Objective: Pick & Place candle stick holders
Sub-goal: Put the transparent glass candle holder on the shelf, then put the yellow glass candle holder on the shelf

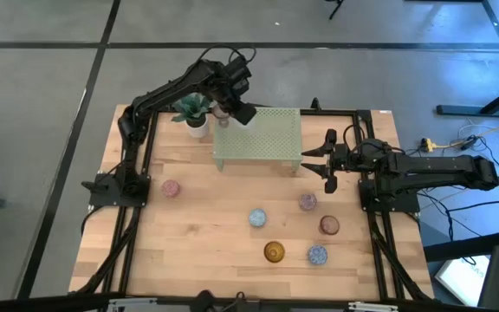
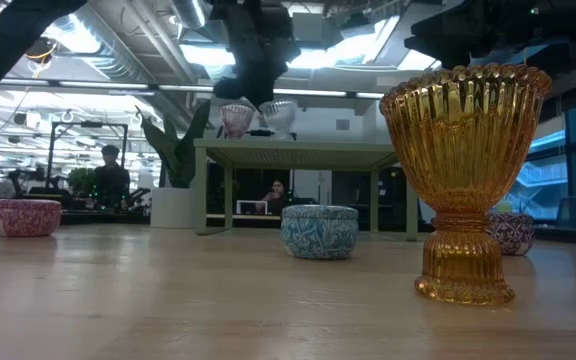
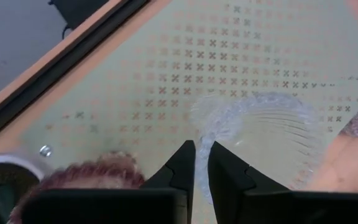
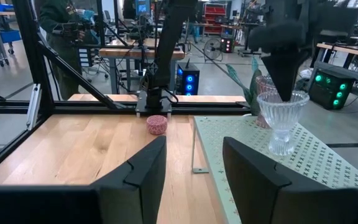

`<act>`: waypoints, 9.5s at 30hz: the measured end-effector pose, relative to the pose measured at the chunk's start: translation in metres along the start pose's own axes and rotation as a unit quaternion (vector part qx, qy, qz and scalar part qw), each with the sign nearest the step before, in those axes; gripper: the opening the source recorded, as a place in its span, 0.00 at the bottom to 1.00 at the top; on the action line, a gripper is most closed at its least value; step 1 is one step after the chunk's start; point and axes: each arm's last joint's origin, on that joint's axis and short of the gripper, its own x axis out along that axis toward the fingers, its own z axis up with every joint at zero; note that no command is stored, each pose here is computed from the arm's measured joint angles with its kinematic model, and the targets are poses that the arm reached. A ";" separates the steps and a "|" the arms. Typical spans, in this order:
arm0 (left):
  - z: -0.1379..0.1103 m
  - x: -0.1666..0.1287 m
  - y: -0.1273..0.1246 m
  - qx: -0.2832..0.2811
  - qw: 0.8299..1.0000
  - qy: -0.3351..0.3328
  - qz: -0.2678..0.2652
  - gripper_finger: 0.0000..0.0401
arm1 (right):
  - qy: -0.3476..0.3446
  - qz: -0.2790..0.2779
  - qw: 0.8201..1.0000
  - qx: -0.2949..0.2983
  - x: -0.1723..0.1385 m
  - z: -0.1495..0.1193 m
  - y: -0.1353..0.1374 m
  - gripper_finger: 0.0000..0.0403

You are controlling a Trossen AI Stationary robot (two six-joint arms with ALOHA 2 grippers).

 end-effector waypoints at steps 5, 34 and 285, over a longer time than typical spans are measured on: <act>0.001 0.004 0.001 0.004 1.000 0.006 -0.008 0.08 | 0.001 0.000 1.000 0.000 0.000 0.000 0.000 0.40; 0.007 -0.006 0.007 -0.002 1.000 -0.017 0.008 0.08 | 0.007 0.000 1.000 0.016 0.000 -0.001 0.000 0.40; -0.270 0.027 -0.072 0.383 0.834 -0.366 -0.155 0.19 | 0.452 -0.029 0.873 0.181 0.172 0.066 -0.203 0.08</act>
